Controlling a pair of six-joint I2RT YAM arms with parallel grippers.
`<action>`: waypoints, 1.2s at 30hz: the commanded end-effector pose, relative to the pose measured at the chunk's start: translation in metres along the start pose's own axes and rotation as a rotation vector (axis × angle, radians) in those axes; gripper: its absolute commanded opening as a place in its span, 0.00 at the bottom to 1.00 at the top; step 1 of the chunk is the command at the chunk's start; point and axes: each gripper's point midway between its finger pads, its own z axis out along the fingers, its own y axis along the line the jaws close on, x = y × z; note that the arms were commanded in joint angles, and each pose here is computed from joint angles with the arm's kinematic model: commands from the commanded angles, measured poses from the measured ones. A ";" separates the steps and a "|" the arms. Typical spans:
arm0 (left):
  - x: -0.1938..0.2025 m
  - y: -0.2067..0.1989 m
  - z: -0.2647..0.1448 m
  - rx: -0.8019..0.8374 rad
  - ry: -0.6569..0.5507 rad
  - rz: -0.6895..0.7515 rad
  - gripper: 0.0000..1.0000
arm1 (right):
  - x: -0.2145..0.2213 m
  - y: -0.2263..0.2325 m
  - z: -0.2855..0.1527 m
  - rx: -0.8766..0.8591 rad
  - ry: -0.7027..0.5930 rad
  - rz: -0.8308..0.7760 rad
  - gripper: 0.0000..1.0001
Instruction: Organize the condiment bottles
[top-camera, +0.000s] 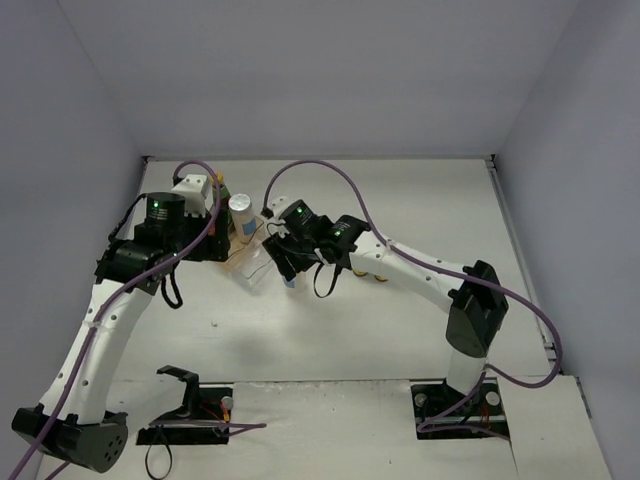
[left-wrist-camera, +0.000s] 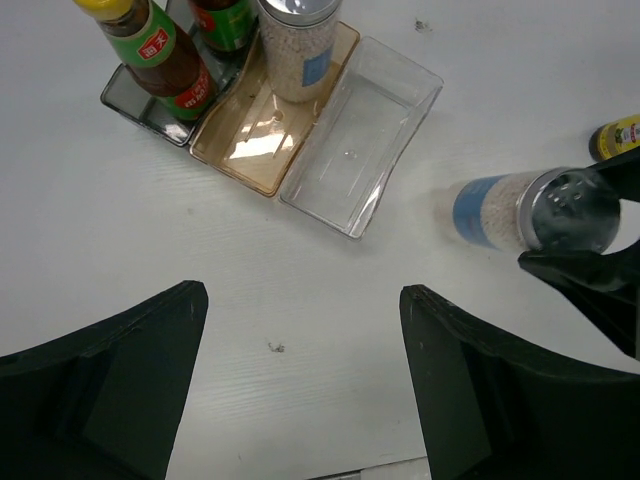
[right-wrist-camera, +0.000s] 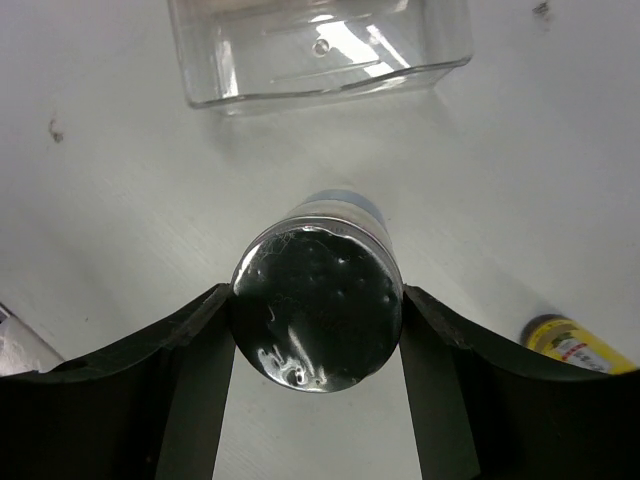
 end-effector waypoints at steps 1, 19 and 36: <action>-0.013 -0.011 -0.011 0.068 -0.082 0.030 0.78 | -0.037 0.021 -0.009 -0.072 -0.151 0.015 0.05; 0.018 -0.032 0.000 0.203 -0.013 0.047 0.78 | 0.003 0.041 0.016 -0.143 -0.038 -0.013 0.51; 0.012 -0.065 0.010 0.351 -0.061 0.071 0.78 | -0.063 -0.023 -0.099 -0.051 -0.296 0.042 1.00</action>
